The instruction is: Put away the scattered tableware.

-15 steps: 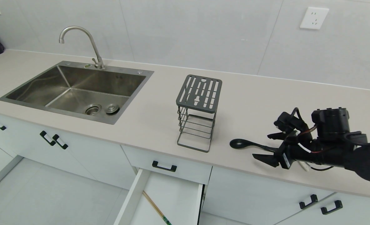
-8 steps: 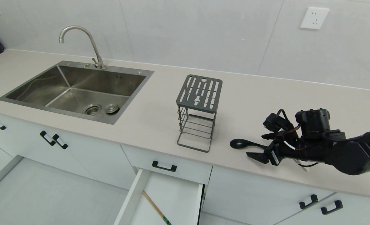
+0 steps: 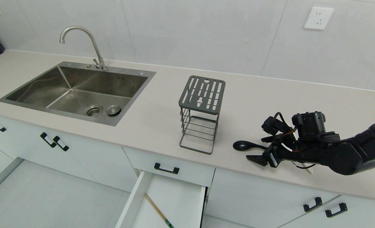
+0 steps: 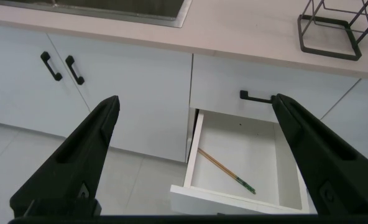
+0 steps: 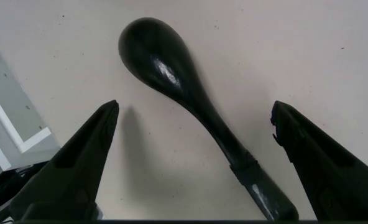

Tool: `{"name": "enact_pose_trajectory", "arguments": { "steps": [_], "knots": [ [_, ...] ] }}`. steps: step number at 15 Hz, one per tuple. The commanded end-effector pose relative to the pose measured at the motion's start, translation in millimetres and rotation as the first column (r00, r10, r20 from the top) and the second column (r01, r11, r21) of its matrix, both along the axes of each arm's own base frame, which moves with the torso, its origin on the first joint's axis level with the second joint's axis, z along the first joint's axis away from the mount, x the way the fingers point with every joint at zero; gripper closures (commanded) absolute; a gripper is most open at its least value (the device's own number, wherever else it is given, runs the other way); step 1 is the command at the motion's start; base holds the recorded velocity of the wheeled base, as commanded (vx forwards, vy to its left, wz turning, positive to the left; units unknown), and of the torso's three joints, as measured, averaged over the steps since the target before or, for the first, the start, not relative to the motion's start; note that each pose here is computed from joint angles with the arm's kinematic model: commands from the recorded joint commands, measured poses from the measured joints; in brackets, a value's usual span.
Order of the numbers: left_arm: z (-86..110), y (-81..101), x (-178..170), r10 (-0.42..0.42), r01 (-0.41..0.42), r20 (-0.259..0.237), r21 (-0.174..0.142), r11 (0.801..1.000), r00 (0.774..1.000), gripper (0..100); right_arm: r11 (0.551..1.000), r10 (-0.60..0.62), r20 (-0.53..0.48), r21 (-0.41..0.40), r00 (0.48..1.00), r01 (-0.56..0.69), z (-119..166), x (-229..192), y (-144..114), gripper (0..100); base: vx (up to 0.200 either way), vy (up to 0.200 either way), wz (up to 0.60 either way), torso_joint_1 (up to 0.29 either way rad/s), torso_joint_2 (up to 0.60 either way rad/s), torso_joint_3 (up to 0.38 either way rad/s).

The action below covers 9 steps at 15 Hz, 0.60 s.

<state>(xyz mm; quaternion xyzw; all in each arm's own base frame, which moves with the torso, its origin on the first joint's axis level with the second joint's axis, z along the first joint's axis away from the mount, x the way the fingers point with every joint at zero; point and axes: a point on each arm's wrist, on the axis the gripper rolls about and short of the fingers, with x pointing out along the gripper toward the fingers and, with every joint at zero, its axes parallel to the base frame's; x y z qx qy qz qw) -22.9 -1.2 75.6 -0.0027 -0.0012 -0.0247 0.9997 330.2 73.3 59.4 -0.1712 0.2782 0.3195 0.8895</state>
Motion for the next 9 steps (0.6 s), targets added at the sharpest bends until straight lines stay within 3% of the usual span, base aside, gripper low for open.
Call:
{"name": "enact_pose_trajectory", "arguments": {
  "steps": [1,7,8,9],
  "knots": [
    [0.1,0.0,0,0.000,0.000,-0.001,-0.001,1.000,1.000,0,1.000,0.001,-0.008,-0.001,1.000,-0.001,-3,1,0,0,0.000,0.000,0.00,0.000,0.00,0.000],
    [0.1,0.0,0,0.000,0.000,-0.001,-0.001,1.000,1.000,0,1.000,0.009,-0.024,-0.005,1.000,-0.009,-9,3,14,0,0.000,0.000,0.00,0.000,0.00,0.000],
    [0.1,0.0,0,0.000,0.000,-0.001,-0.001,1.000,1.000,0,1.000,0.008,-0.024,-0.005,1.000,-0.008,-9,3,14,100,0.000,0.000,0.00,0.000,0.00,0.000],
    [0.1,0.0,0,0.000,0.000,-0.001,-0.001,1.000,1.000,0,1.000,0.004,-0.025,-0.002,1.000,-0.004,-9,4,14,100,0.000,0.000,0.00,0.000,0.00,0.000]
  ]
}}
